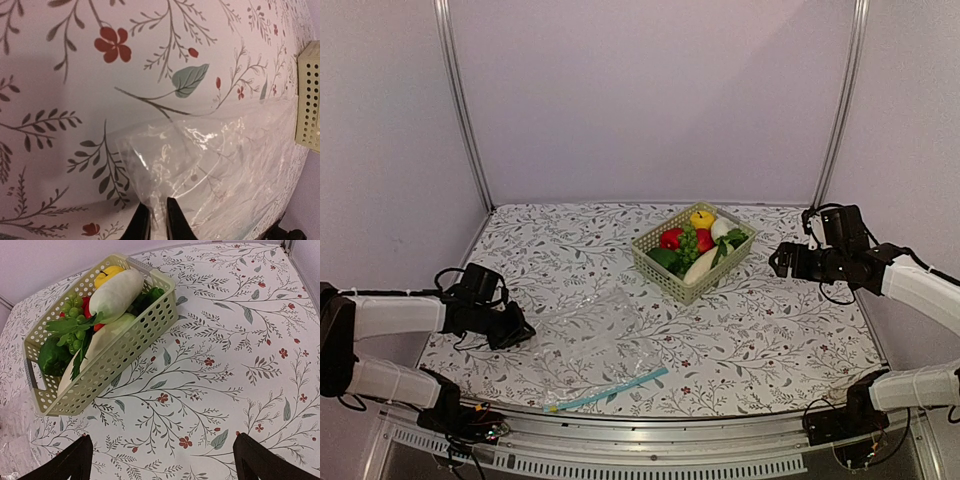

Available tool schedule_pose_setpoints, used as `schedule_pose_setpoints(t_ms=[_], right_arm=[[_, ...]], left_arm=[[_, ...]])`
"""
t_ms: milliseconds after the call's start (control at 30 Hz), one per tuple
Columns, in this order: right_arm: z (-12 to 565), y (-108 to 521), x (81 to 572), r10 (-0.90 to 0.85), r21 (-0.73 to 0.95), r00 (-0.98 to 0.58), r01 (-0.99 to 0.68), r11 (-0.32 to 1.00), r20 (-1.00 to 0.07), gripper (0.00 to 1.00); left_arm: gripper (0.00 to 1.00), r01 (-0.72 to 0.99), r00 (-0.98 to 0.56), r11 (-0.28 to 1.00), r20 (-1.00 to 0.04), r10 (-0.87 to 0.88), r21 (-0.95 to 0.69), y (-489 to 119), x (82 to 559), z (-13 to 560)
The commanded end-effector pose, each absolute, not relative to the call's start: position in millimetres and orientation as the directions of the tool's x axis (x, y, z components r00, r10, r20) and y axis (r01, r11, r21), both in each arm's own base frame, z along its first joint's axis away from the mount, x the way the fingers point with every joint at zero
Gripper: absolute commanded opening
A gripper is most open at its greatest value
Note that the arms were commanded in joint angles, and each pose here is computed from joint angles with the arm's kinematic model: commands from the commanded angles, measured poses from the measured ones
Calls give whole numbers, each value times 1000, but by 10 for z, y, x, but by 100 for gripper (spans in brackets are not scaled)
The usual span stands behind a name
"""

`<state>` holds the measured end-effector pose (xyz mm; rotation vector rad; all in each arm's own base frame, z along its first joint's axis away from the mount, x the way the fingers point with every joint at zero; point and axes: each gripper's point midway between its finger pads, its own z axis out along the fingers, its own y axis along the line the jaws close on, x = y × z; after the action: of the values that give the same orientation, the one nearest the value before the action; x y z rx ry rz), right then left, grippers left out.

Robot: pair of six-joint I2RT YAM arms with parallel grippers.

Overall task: Place the food in the zip-top bag and seal the zipper
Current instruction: Pick up the zipper food storage bag at the center of the board.

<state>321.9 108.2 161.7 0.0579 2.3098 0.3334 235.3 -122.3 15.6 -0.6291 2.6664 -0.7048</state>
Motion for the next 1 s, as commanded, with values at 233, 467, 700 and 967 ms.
schedule_pose_setpoints(t_ms=[233, 467, 700, 967], right_arm=[[1802, 1164, 3234, 161, 292, -661, -92, 952, -733, 99], [1989, 1398, 3142, 175, 390, -661, -192, 900, -730, 99], [2202, 1813, 3007, 155, 484, -672, -336, 808, -725, 95], [2260, 2359, 2884, 103, 539, -688, -457, 707, -718, 93]], left_arm=[[0, -118, -865, 733, -293, -407, -669, -1502, 2484, 570], [0, 221, -822, 625, -488, -294, -749, -1887, 2557, 1338], [0, 461, -751, 489, -619, -230, -741, -2133, 2447, 2032], [0, 585, -735, 328, -656, -172, -742, -2465, 2352, 2506]])
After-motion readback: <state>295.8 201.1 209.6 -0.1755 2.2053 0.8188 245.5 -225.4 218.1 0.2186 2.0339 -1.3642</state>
